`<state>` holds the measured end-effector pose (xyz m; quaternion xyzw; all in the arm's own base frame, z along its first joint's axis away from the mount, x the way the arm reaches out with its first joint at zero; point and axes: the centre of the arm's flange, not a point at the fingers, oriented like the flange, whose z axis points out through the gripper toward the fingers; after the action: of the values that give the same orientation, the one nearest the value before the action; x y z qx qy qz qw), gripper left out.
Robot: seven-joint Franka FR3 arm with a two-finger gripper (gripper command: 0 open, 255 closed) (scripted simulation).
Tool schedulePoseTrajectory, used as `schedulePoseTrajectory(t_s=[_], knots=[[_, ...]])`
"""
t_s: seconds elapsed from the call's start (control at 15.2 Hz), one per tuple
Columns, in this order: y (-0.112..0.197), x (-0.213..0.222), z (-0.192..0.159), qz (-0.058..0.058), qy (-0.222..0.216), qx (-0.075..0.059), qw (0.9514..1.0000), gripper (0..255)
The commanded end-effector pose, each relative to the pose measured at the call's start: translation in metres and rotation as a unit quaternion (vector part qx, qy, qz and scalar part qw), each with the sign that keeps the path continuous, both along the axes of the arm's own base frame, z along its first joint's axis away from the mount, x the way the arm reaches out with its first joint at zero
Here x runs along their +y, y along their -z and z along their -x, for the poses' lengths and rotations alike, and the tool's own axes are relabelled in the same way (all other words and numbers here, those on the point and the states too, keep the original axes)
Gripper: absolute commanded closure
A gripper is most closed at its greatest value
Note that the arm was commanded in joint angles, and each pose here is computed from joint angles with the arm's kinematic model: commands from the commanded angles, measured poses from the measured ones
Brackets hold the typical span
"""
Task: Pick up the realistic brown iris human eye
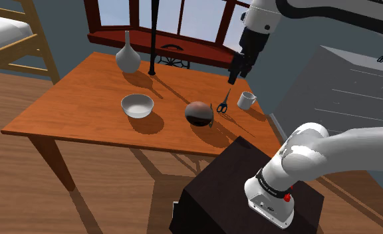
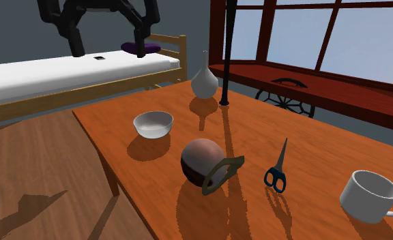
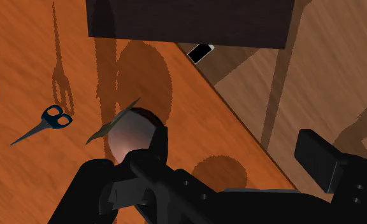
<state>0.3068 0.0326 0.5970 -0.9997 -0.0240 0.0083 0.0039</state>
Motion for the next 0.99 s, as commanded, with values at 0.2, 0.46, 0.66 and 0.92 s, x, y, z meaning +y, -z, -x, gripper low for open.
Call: schedulePoseTrajectory(t_s=[0.2,0.46,0.66,0.92], knots=[[0.03,-0.013,-0.019,-0.002,0.052,-0.01,0.9986,0],[0.07,-0.033,-0.044,-0.006,0.12,-0.024,0.9925,0],[0.099,-0.05,-0.061,-0.008,0.171,-0.033,0.9846,0],[0.138,-0.075,-0.082,-0.012,0.239,-0.047,0.9699,0]])
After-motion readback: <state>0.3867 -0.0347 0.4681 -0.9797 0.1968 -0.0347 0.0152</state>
